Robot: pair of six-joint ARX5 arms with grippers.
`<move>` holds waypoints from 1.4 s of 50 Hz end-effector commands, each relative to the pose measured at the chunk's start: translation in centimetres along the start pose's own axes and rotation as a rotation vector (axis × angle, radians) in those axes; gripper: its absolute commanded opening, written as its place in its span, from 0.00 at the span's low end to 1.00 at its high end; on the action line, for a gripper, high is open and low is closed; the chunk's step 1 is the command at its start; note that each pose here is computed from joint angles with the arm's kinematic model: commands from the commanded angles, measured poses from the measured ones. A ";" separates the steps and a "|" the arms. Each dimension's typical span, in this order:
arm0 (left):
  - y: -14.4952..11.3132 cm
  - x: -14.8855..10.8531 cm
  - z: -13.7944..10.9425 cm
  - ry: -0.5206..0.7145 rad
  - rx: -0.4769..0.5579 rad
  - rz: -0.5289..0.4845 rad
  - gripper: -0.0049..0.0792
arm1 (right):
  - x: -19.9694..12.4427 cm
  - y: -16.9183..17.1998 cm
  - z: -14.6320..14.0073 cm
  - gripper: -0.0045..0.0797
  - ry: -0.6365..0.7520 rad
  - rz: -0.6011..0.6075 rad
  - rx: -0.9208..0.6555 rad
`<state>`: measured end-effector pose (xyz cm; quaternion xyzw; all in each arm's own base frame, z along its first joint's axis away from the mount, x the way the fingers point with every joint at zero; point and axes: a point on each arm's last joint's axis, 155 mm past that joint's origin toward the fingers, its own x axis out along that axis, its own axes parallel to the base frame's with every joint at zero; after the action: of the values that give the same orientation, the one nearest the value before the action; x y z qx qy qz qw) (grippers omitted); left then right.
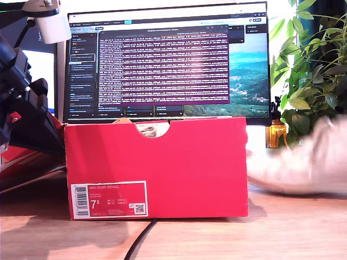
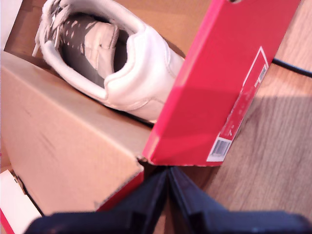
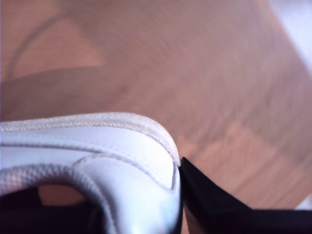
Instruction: Pack the white shoes by picking the first shoe and placing it inside the red shoebox, left side, then picking and rotating the second shoe and placing it in the shoebox
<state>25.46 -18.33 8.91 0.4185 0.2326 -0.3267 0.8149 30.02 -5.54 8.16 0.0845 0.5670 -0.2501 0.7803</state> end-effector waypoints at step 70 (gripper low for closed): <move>0.2 0.0 0.6 -0.019 -0.003 0.003 0.04 | -28.5 26.8 12.4 0.04 -1.192 0.392 -1.226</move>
<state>25.43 -18.39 8.91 0.4179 0.2322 -0.3284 0.8146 46.70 20.25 32.57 -0.4042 0.1072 0.2464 0.8743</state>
